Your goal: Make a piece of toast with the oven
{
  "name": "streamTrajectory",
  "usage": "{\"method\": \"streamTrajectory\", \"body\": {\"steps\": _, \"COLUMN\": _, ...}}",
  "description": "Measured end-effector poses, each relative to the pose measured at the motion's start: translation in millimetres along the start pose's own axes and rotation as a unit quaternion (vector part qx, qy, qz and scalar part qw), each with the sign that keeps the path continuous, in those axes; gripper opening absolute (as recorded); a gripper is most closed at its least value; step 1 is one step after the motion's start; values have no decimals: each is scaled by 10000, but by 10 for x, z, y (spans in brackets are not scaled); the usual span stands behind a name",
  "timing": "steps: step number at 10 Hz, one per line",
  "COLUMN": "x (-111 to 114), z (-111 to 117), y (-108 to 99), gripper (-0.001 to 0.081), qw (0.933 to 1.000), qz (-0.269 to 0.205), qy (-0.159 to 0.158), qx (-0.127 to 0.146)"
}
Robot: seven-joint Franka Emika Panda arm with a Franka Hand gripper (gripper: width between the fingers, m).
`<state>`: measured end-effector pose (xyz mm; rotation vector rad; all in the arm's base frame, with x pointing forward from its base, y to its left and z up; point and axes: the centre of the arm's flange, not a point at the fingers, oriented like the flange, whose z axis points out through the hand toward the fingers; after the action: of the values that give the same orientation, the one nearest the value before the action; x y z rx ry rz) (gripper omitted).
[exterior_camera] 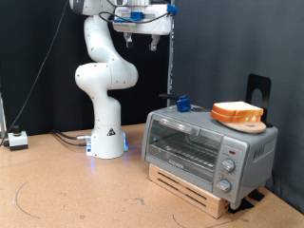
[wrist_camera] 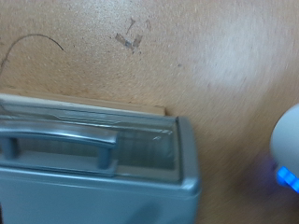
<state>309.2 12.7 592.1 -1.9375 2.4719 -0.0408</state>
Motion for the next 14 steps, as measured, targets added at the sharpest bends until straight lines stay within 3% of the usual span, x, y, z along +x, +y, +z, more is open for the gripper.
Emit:
{"method": "streamTrajectory", "body": {"steps": 1, "x": 12, "z": 42, "y": -3, "gripper": 809, "qw": 9986, "qz": -516, "qy": 57, "qx": -29}}
{"method": "streamTrajectory", "body": {"steps": 2, "x": -10, "z": 39, "y": 7, "gripper": 809, "qw": 9986, "qz": -527, "qy": -26, "qx": -47}}
{"method": "streamTrajectory", "body": {"steps": 3, "x": -69, "z": 22, "y": 38, "gripper": 809, "qw": 9941, "qz": -1059, "qy": -216, "qx": -57}}
{"method": "streamTrajectory", "body": {"steps": 5, "x": -170, "z": -23, "y": 119, "gripper": 809, "qw": 9728, "qz": -2231, "qy": -615, "qx": 5}}
{"method": "streamTrajectory", "body": {"steps": 7, "x": -198, "z": 152, "y": 44, "gripper": 809, "qw": 9367, "qz": -3416, "qy": -773, "qx": 30}}
{"method": "streamTrajectory", "body": {"steps": 9, "x": -222, "z": 358, "y": -123, "gripper": 809, "qw": 8920, "qz": -4454, "qy": -762, "qx": 85}}
{"method": "streamTrajectory", "body": {"steps": 10, "x": -216, "z": 357, "y": -123, "gripper": 809, "qw": 9022, "qz": -4241, "qy": -776, "qx": 66}}
{"method": "streamTrajectory", "body": {"steps": 11, "x": -216, "z": 363, "y": -100, "gripper": 809, "qw": 8873, "qz": -4518, "qy": -920, "qx": 31}}
{"method": "streamTrajectory", "body": {"steps": 13, "x": -148, "z": 424, "y": -122, "gripper": 809, "qw": 8280, "qz": -5414, "qy": -1429, "qx": 290}}
{"method": "streamTrajectory", "body": {"steps": 14, "x": -116, "z": 538, "y": -182, "gripper": 809, "qw": 8139, "qz": -5609, "qy": -1446, "qx": 451}}
